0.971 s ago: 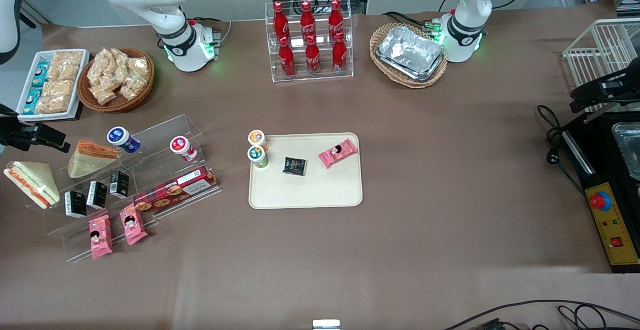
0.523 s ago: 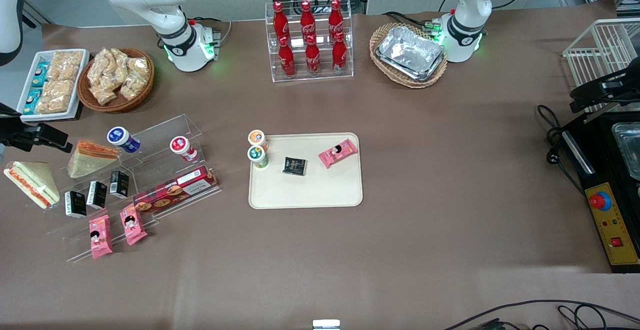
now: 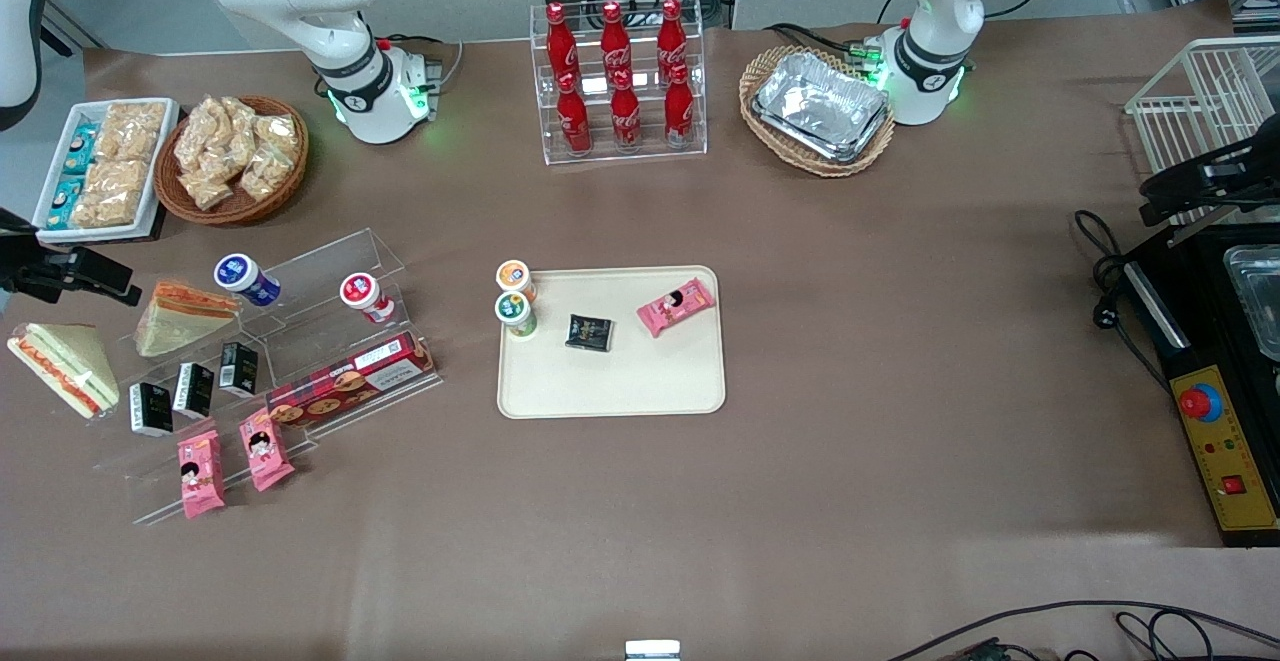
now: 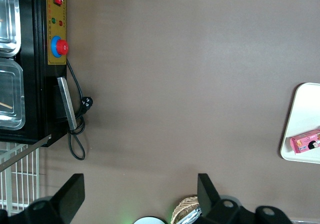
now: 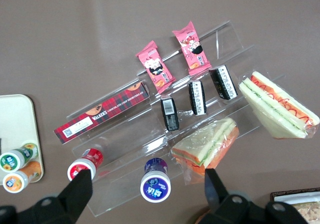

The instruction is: Place sandwich on tray

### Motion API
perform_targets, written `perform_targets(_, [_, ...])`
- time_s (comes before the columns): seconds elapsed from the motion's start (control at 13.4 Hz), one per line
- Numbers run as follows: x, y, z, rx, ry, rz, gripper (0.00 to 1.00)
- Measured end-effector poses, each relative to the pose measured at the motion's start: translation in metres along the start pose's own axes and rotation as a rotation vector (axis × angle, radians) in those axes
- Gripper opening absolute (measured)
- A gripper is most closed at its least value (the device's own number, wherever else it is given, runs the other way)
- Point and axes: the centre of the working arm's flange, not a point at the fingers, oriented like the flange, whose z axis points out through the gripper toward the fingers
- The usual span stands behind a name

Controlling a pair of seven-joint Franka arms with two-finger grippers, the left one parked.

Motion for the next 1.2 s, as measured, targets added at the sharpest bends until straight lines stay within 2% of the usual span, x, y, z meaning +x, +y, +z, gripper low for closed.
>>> perform_targets(0.45, [-0.003, 0.04, -0.002, -0.007, 0.017, -0.156, 1.0])
perform_targets(0.75, [-0.007, 0.072, -0.002, -0.013, 0.022, -0.203, 1.0])
perform_targets(0.97, [-0.01, 0.107, -0.001, -0.029, 0.042, -0.289, 1.0])
perform_targets(1.2, [-0.015, 0.141, 0.009, -0.037, 0.026, -0.317, 1.0])
